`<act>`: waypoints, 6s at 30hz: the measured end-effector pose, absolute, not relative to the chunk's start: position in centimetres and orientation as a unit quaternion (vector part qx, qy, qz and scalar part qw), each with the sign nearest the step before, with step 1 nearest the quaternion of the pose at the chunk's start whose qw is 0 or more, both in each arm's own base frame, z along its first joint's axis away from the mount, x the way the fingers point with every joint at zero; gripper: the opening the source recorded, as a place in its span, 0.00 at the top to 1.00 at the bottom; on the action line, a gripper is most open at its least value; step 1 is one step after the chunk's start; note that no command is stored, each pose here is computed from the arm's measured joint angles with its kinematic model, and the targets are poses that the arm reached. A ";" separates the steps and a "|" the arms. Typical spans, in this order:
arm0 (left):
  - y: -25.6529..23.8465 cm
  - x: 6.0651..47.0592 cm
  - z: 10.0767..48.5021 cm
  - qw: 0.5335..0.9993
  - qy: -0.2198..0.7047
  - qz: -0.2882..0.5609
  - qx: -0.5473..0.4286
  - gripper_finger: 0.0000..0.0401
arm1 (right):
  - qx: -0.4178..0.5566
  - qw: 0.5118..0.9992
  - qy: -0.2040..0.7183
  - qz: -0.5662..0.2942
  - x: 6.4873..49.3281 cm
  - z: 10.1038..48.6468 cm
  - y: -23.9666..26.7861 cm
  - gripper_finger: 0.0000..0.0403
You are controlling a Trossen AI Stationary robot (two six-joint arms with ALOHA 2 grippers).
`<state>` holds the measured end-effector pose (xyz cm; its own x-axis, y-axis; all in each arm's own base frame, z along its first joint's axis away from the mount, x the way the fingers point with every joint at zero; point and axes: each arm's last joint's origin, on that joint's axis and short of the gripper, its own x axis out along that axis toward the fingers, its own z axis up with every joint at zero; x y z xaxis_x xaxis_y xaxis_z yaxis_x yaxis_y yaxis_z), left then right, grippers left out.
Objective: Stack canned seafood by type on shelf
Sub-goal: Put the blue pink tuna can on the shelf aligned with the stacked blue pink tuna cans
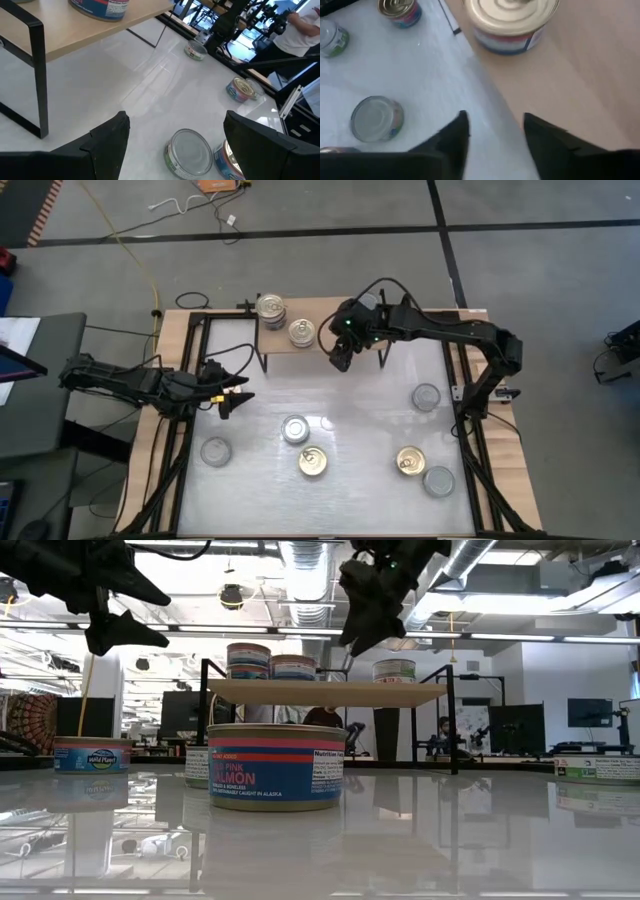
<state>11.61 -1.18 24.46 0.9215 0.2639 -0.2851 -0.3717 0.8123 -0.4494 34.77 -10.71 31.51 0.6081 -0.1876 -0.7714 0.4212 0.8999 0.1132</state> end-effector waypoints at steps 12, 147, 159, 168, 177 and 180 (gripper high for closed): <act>-1.2 11.6 24.5 0.947 0.105 0.170 -0.252 0.23 | 0.091 0.891 0.412 -0.170 37.3 28.8 -12.2 0.96; -0.9 12.2 26.0 0.950 0.016 0.208 -0.231 0.23 | 0.119 0.941 0.301 -0.097 44.1 27.8 -10.2 0.95; -1.9 18.1 26.6 0.946 0.129 0.253 -0.153 0.26 | 0.126 0.905 0.367 -0.175 36.7 28.5 -6.5 0.96; -0.2 20.0 28.5 0.919 0.218 0.319 -0.072 0.26 | 0.179 0.913 0.286 -0.228 29.0 28.1 -2.1 0.96; 3.1 20.2 28.2 0.892 0.258 0.363 -0.074 0.26 | 0.177 0.907 0.283 -0.256 27.0 27.1 0.1 0.96; 3.9 20.1 28.1 0.886 0.268 0.371 -0.071 0.26 | 0.177 0.906 0.284 -0.259 27.2 27.0 0.0 0.96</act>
<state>20.13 3.92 28.05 0.5814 0.6201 -0.5267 -0.6958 0.7145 0.0732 27.17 0.03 26.96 0.7046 -0.3684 -0.6065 0.5693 0.8037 0.1733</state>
